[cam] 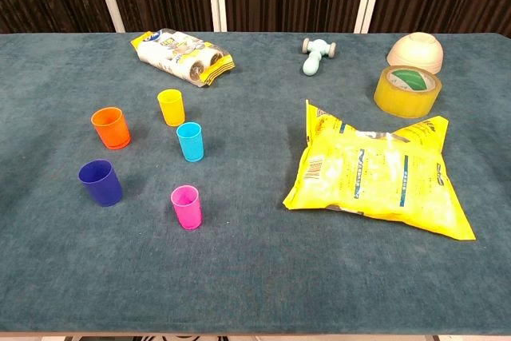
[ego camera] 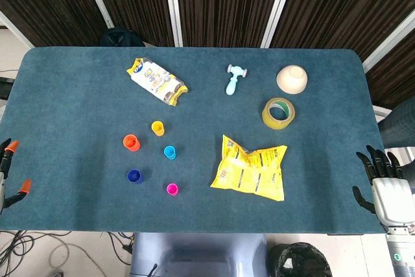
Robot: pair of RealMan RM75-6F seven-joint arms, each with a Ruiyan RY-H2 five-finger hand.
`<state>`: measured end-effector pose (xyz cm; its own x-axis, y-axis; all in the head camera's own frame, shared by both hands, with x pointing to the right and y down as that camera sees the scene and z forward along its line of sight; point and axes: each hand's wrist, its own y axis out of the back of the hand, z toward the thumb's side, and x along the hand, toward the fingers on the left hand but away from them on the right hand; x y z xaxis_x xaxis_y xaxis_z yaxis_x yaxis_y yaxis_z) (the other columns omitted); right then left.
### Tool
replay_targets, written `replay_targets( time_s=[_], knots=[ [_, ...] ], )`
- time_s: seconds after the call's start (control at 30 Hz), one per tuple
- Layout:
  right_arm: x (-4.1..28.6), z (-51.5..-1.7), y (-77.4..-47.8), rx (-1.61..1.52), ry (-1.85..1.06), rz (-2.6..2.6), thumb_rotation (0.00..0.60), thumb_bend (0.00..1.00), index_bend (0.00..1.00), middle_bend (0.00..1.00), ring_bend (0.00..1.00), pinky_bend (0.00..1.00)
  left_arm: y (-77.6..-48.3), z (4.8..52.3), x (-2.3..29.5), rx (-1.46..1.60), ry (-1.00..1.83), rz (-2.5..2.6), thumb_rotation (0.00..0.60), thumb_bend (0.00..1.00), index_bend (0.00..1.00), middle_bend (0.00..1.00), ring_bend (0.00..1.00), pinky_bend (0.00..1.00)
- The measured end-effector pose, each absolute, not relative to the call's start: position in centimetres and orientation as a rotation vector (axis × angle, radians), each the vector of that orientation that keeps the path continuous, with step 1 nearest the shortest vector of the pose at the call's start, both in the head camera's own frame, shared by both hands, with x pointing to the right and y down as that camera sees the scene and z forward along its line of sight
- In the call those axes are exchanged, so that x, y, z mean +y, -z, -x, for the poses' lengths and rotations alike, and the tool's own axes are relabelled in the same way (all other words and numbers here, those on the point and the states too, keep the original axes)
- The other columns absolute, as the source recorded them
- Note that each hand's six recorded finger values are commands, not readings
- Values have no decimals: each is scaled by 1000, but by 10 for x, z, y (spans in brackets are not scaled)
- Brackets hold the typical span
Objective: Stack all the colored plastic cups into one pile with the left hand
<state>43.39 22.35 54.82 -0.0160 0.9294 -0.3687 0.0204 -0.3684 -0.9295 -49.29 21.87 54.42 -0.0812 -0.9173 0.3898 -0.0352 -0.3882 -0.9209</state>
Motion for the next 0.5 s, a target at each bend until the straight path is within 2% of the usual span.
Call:
replay_targets(
  time_s=[0.33, 0.5],
  knots=[
    [224, -436, -550, -1037, -1505, 1486, 600, 416, 126, 53, 85, 43, -545, 492, 219, 1069, 1558, 1480, 600, 304, 24, 14, 0, 114],
    [224, -436, -549, -1044, -1500, 1483, 600, 417, 123, 53, 85, 43, -544, 491, 219, 1073, 1550, 1487, 600, 269, 24, 14, 0, 113]
  ],
)
